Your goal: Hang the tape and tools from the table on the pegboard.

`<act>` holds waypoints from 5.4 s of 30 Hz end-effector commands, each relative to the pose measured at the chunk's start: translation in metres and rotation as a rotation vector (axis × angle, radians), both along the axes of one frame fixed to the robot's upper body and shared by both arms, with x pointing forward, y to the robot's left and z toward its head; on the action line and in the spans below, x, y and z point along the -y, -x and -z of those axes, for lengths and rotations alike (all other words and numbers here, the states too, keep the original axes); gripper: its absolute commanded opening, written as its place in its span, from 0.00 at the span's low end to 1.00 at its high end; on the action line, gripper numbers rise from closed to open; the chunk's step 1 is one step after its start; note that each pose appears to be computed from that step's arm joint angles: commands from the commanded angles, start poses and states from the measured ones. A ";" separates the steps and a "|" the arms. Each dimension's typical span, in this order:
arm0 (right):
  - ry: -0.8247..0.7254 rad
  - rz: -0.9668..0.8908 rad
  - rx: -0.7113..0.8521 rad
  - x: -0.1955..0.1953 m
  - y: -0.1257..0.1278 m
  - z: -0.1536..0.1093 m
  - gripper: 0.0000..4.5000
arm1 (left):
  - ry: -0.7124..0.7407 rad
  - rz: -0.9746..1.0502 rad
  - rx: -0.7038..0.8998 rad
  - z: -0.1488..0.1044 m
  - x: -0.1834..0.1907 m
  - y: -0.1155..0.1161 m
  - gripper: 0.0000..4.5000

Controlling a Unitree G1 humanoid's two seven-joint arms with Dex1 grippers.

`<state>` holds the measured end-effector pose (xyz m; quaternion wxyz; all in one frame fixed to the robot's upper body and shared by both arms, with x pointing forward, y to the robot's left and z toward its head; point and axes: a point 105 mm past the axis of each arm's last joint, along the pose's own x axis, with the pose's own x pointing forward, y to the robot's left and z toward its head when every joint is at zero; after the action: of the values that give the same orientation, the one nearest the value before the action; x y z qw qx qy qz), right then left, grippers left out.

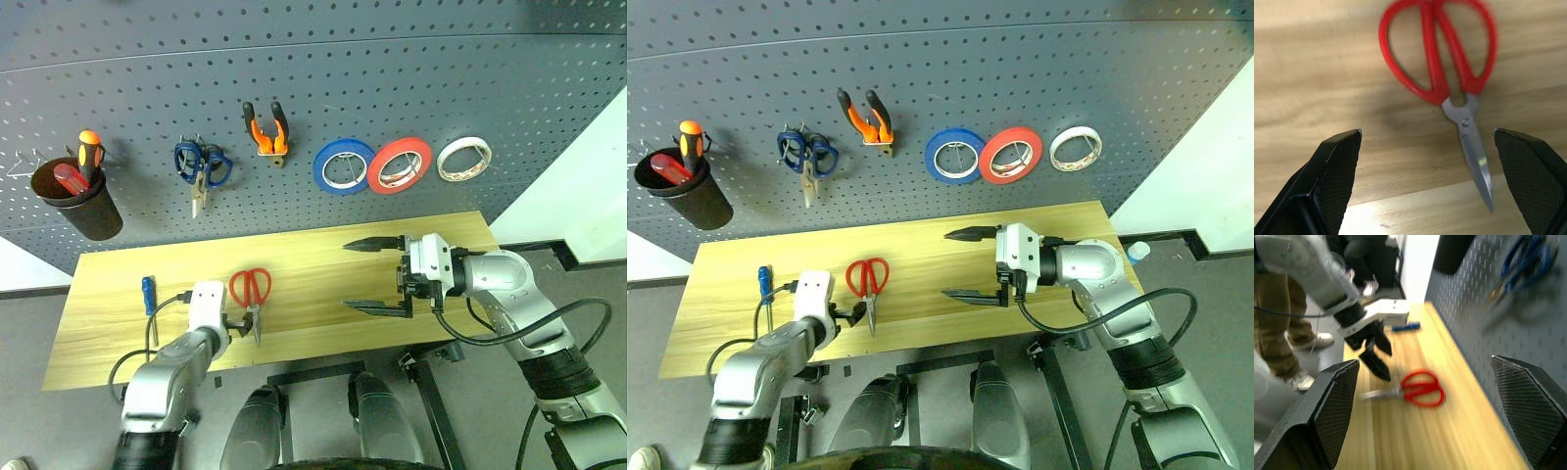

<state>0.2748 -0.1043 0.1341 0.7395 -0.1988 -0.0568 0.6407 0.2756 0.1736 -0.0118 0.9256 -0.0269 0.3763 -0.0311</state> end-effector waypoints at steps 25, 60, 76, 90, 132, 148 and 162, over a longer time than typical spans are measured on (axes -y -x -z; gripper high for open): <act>0.052 0.093 0.042 0.023 -0.011 0.031 1.00 | 0.103 -0.223 -0.290 0.030 0.017 -0.024 0.50; -0.160 0.011 0.109 -0.011 -0.019 -0.028 1.00 | 0.241 0.264 1.093 -0.195 -0.065 0.024 0.23; -0.163 0.025 0.129 -0.009 -0.020 -0.030 1.00 | -0.097 0.240 0.997 -0.194 -0.078 -0.026 0.23; -0.334 -0.049 0.005 -0.013 -0.003 -0.058 1.00 | -0.147 0.236 0.948 -0.179 -0.077 -0.039 0.23; -0.275 0.003 0.037 -0.017 -0.008 -0.046 1.00 | -0.055 -0.403 -0.062 -0.001 -0.194 -0.029 1.00; -0.260 0.054 0.042 -0.009 -0.007 -0.044 1.00 | 0.046 -0.436 -0.094 0.012 -0.190 -0.040 0.45; -0.406 0.026 0.063 -0.010 -0.011 -0.081 1.00 | -0.101 -0.128 0.330 -0.059 -0.196 -0.018 0.11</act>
<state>0.2912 -0.0965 0.1869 0.7824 -0.0821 -0.1563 0.5972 0.2848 0.3727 0.0033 0.9488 -0.0347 0.3037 0.0799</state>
